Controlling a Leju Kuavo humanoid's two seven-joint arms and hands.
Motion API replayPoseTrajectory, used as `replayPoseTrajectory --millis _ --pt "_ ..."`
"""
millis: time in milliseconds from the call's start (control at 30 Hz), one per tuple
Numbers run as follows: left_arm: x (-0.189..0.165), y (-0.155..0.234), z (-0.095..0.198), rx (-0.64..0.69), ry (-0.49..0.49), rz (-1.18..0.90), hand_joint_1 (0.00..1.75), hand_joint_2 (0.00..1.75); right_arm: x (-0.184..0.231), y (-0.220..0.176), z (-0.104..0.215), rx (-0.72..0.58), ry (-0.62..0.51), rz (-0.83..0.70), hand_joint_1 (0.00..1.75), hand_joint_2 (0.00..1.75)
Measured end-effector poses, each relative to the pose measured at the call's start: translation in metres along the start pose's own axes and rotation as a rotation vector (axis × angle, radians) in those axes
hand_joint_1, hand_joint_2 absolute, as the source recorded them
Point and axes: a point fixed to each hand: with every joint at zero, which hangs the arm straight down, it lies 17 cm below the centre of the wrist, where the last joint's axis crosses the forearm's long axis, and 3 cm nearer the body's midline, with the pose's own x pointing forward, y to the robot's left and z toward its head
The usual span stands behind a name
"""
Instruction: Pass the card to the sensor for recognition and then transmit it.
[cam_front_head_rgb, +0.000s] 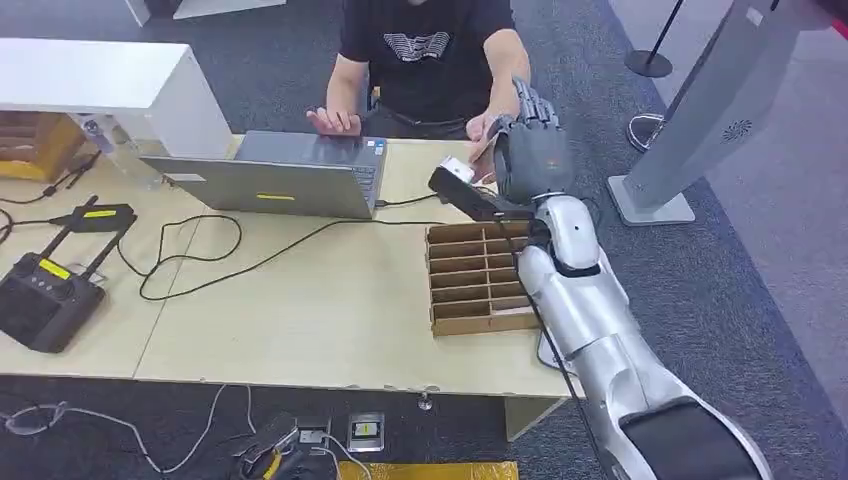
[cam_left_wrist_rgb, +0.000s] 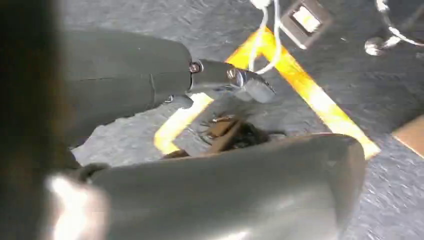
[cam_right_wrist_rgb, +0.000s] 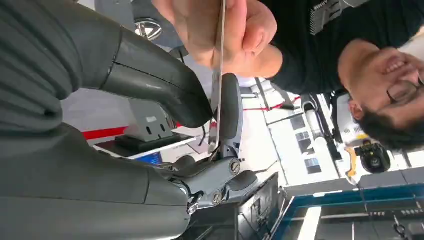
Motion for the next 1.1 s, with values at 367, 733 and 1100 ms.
replayPoseTrajectory --millis 367,733,1100 --pt "-0.045 0.028 -0.010 0.098 0.144 0.044 0.00 0.00 -0.009 0.029 0.011 0.080 0.019 0.006 0.00 0.00" --pt "-0.037 0.024 -0.011 0.121 0.166 0.050 0.00 0.00 -0.015 0.040 0.016 0.116 0.038 0.056 0.00 0.00" --pt "-0.056 0.025 -0.015 0.196 0.256 0.147 0.00 0.00 -0.110 -0.017 0.003 0.123 0.109 0.098 0.00 0.00"
